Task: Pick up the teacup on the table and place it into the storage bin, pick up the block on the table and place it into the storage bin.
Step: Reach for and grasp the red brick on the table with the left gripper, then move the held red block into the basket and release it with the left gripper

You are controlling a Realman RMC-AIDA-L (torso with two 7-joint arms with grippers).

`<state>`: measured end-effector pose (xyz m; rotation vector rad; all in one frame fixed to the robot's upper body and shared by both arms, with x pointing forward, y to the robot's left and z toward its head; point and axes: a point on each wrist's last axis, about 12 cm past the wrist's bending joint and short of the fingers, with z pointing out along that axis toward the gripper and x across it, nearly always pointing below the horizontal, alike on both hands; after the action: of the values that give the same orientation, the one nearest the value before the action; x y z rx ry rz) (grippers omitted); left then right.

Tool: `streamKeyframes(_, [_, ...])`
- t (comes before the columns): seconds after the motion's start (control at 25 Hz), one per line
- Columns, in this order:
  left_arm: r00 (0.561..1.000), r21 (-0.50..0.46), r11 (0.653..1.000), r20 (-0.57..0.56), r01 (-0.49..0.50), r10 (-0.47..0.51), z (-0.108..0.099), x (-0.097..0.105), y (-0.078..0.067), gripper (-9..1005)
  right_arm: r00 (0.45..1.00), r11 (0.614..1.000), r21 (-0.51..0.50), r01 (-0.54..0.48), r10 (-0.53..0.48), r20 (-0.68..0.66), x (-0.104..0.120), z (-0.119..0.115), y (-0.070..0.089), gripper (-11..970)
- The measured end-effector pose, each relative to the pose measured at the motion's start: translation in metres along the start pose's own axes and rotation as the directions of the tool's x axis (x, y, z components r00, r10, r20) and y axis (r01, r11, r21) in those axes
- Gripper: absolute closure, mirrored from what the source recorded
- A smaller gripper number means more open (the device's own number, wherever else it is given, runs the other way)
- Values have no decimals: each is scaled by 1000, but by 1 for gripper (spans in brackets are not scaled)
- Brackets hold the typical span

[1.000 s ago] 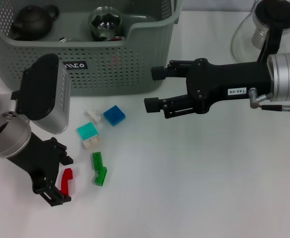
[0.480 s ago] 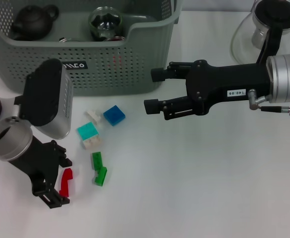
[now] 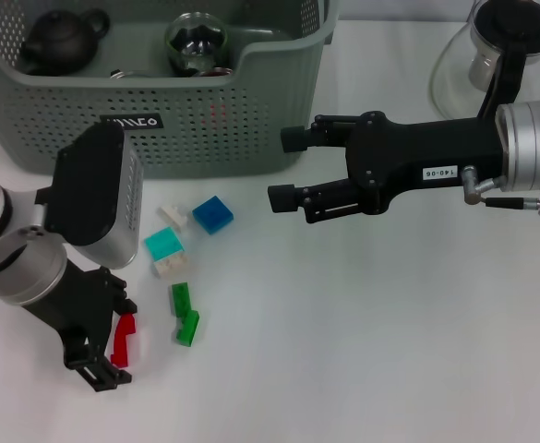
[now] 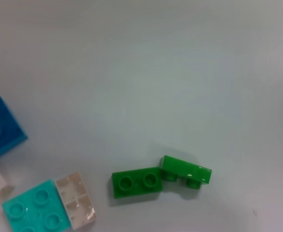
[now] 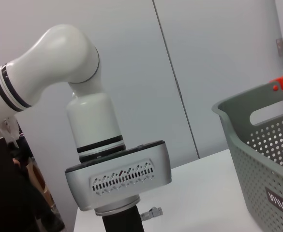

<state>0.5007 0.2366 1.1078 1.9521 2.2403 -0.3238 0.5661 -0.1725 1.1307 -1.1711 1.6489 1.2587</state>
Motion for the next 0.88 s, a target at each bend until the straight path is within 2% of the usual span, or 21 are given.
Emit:
streamKeyframes(0.44, [1000,-16,1000,7,-25,25,2,1,-1,128,1000,1000,0,0,0,1,0,0,0,19])
streamKeyframes(0.76, [999,-21,999,27,-25,26,-4,0,-2,284,1000,1000,8,-4,4,9,0,-2,-1,19])
streamKeyframes(0.88, [994,-5,1000,106,-20,20,-22,-2,-4,346,1000,1000,11,-5,5,8,1,-3,-1,19])
